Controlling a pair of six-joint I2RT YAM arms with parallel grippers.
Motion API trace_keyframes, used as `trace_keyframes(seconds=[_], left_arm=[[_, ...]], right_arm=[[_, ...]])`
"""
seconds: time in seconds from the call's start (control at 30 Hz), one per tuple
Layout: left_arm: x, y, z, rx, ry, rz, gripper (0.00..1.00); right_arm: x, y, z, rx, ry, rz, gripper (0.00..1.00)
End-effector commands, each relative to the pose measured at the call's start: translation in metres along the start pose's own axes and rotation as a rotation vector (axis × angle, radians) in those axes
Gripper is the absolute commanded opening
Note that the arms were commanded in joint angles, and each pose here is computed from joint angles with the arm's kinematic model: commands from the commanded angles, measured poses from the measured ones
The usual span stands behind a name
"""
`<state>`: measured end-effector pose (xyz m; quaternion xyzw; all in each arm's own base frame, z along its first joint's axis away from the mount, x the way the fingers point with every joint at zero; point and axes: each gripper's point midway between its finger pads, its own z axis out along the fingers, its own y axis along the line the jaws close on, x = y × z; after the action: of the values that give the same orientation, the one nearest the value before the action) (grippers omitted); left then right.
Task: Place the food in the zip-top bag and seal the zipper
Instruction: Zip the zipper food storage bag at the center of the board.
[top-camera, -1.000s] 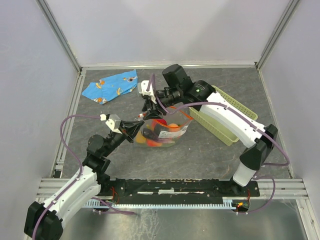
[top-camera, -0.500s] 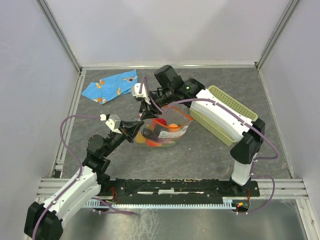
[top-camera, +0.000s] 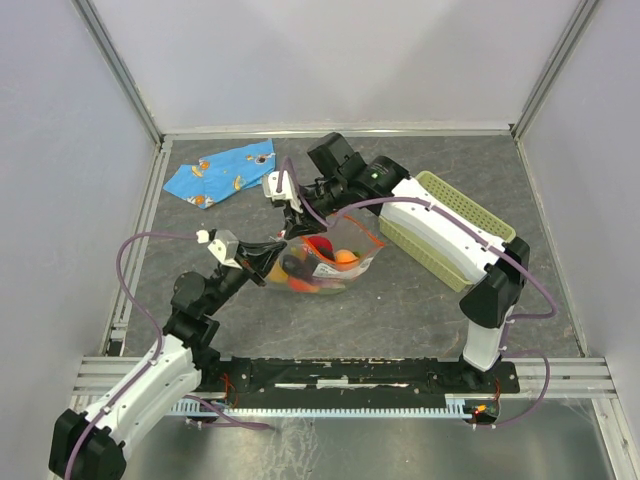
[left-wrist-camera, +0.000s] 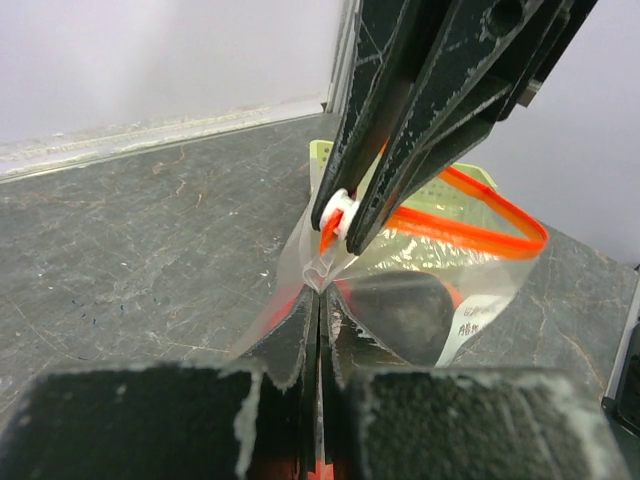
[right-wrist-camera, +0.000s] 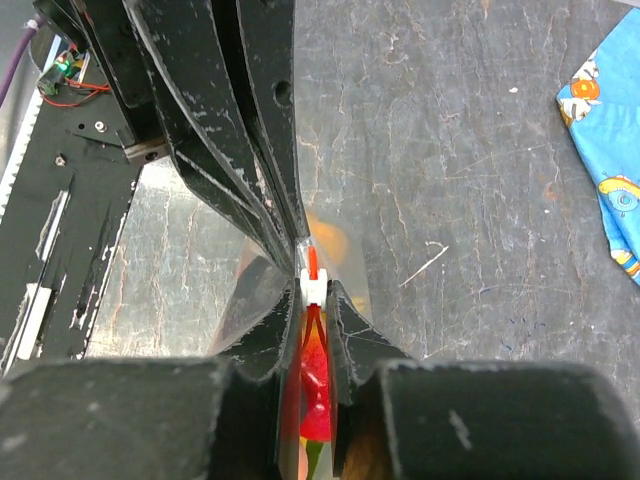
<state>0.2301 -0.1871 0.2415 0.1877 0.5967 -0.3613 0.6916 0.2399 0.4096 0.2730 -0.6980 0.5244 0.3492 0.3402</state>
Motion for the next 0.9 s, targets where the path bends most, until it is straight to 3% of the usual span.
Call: trace_keyframes(seconds=[0.0,0.27,0.4,0.5,0.87], left_arm=[[-0.037,0.006,0.000,-0.053,-0.133,0.022,0.03],[-0.034,0.008,0.001,-0.062,-0.130,0.014,0.05],[-0.031,0.003,0.005,-0.028,-0.103,0.010,0.41],[-0.034,0.001,0.005,-0.017,-0.111,0.021,0.51],[-0.051,-0.013,0.017,0.084,-0.102,0.154,0.48]], right_arm=[[-0.007,-0.001,-0.013,0.044,0.023,-0.030,0.11],[-0.011,-0.004,-0.021,0.105,0.016,0.007,0.06],[-0.023,-0.008,-0.027,0.136,-0.018,0.010,0.04],[-0.030,-0.008,-0.030,0.142,-0.036,0.012,0.03],[-0.033,0.001,-0.030,0.101,-0.049,0.022,0.02]])
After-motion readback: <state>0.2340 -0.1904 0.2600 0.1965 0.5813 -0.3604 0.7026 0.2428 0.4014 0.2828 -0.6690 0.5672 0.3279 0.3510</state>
